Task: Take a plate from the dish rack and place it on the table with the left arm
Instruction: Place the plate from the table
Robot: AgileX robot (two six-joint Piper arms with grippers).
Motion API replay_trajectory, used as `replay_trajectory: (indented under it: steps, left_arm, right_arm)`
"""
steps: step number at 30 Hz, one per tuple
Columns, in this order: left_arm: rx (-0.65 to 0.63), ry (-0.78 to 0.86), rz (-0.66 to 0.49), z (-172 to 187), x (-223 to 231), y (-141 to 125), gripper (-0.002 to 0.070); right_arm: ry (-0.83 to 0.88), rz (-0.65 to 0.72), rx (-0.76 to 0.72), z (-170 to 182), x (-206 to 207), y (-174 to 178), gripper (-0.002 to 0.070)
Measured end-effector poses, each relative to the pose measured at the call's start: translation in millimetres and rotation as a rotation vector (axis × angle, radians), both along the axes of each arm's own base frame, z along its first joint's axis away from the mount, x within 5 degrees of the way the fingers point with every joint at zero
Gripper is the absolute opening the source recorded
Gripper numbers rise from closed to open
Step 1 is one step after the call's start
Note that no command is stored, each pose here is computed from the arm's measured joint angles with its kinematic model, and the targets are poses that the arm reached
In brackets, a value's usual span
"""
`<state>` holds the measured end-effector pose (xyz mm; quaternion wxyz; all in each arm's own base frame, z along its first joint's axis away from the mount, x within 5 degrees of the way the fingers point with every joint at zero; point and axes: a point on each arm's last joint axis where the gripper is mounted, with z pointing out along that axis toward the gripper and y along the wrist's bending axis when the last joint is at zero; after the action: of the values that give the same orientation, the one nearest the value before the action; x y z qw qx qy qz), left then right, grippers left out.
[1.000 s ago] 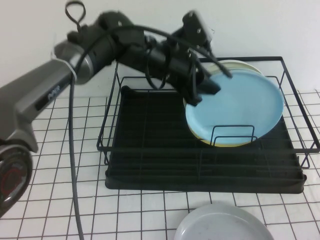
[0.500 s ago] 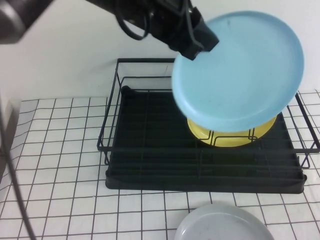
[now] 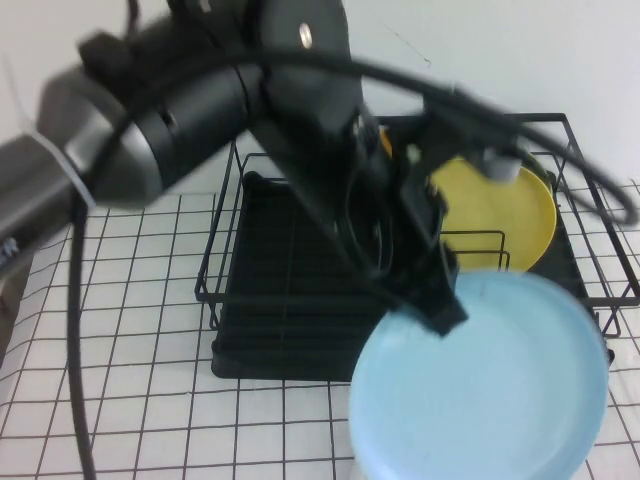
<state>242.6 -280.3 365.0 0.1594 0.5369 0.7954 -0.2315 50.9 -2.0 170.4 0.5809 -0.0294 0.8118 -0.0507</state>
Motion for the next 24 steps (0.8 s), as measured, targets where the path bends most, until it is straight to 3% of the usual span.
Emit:
replay_trajectory:
  steps: [9, 24]
  left_arm:
    - [0.053, 0.11, 0.079, -72, -3, 0, 0.0088]
    - [0.074, 0.19, 0.131, -119, 6, -11, 0.0088]
  right_arm:
    - [0.0, 0.0, 0.0, 0, 0, 0, -0.0001]
    - [0.0, 0.0, 0.0, 0, 0, 0, -0.0001]
